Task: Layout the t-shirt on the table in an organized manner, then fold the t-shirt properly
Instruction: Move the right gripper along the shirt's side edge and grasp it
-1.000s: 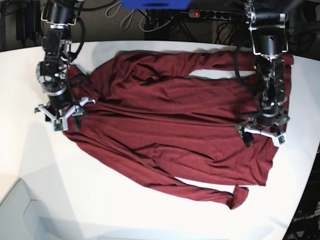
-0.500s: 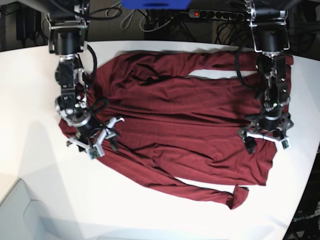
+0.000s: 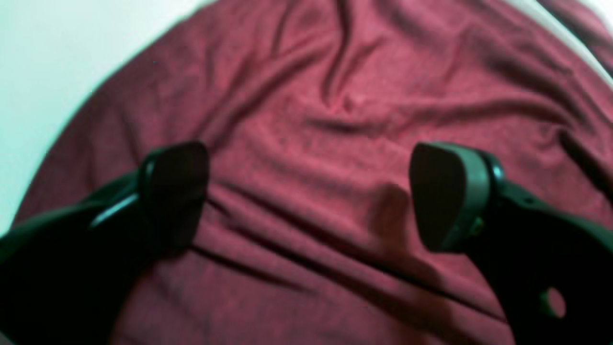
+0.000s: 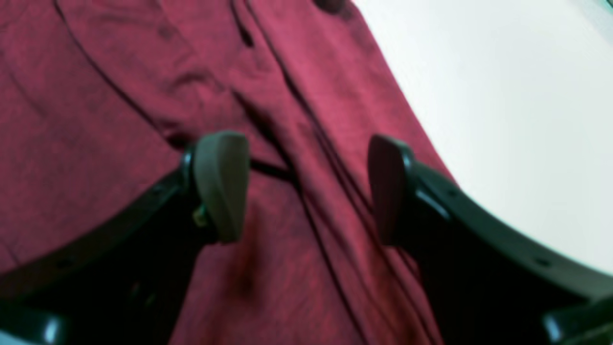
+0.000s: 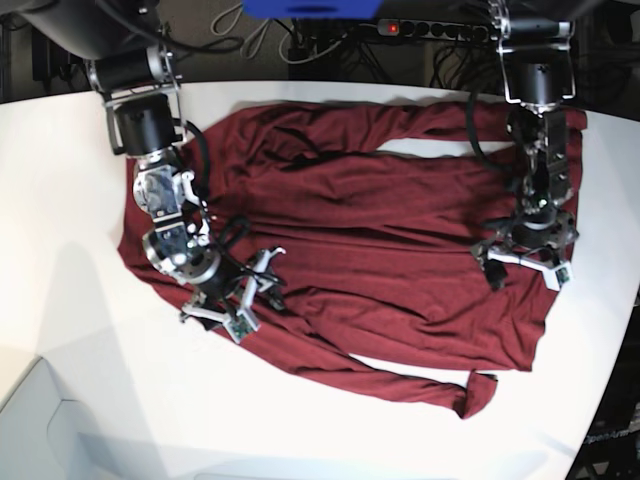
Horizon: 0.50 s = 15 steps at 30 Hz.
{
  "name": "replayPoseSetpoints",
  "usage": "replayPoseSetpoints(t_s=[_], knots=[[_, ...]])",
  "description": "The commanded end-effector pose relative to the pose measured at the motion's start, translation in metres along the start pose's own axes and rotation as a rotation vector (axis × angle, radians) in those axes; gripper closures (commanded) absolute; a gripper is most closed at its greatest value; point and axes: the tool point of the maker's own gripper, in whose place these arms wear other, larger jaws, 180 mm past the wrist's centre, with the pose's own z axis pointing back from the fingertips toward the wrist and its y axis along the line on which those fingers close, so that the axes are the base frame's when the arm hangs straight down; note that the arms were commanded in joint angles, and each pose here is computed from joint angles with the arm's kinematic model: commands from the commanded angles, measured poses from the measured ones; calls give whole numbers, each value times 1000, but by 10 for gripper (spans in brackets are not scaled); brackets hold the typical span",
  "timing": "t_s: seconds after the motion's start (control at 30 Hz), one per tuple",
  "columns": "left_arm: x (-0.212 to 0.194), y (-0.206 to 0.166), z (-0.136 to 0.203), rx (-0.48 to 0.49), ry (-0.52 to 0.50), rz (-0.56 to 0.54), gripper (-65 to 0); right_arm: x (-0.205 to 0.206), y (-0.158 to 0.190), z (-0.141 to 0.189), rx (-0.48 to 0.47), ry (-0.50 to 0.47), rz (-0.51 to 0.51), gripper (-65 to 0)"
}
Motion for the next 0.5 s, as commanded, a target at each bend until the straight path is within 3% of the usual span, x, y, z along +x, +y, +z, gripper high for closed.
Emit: replayPoseSetpoints(t_s=[0.0,0.23,0.47], knots=[[13,1,-3,1,-20,3,-650,22,-12,-3,-16,-54,2,-394],[-3,9,-5,20,20,-1,-650,20,-18,-17,-6,-32,-28,-377],[-5,10,-5,22,23,0,-650,21,-14,-19,6,-123,-58,-182]])
